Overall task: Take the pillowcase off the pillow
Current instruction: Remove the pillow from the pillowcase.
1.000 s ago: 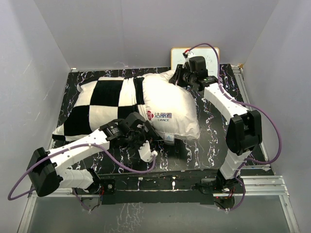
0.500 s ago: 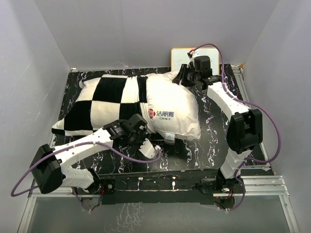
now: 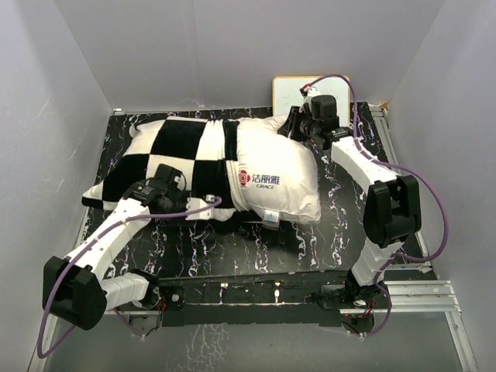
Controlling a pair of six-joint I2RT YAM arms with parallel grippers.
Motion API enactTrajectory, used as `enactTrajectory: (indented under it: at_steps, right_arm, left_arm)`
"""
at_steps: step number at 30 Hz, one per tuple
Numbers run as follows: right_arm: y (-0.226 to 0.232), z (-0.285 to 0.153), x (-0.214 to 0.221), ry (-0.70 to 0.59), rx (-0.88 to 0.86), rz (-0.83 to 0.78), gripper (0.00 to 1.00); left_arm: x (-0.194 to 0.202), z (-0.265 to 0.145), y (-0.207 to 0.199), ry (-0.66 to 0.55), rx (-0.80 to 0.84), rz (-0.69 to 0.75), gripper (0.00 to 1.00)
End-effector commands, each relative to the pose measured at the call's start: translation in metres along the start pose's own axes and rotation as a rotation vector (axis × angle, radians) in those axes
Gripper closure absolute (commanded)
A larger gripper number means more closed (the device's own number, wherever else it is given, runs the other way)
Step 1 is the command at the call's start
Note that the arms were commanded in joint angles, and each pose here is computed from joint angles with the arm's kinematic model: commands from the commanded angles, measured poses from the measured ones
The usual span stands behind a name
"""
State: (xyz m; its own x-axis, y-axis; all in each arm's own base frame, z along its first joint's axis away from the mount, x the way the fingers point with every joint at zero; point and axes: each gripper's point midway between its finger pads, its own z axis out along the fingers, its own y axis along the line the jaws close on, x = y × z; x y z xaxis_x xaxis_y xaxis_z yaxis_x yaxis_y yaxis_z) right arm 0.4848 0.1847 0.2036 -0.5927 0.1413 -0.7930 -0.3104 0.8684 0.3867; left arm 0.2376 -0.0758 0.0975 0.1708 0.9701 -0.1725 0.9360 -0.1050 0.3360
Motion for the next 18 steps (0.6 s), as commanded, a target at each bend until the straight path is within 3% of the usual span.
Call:
enactTrajectory:
  at_steps: [1,4,7,11,15,18]
  right_arm:
    - [-0.022,-0.034,-0.043,-0.248,0.070,-0.148,0.92]
    - [0.011,-0.069,-0.059,-0.421,-0.086,-0.183,0.92]
    - [0.047,-0.107,-0.086,-0.606,-0.240,-0.201,0.92]
    - [0.086,-0.159,-0.122,-0.791,-0.377,-0.291,0.92]
    - [0.119,-0.224,-0.148,-0.978,-0.524,-0.412,0.92]
    - [0.135,-0.247,-0.149,-0.961,-0.632,-0.500,0.92]
  left_arm:
    - [-0.029,-0.047,0.046,-0.214,-0.080,-0.310,0.38]
    - [-0.045,-0.092,0.102,-0.381,-0.149,-0.574,0.26]
    - [-0.026,-0.130,0.161,-0.501,-0.275,-0.805,0.16]
    - [0.051,-0.144,0.215,-0.517,-0.405,-1.131,0.04]
    - [0.136,-0.135,0.240,-0.508,-0.472,-1.418,0.03]
    - [0.179,-0.130,0.248,-0.605,-0.402,-1.609,0.03]
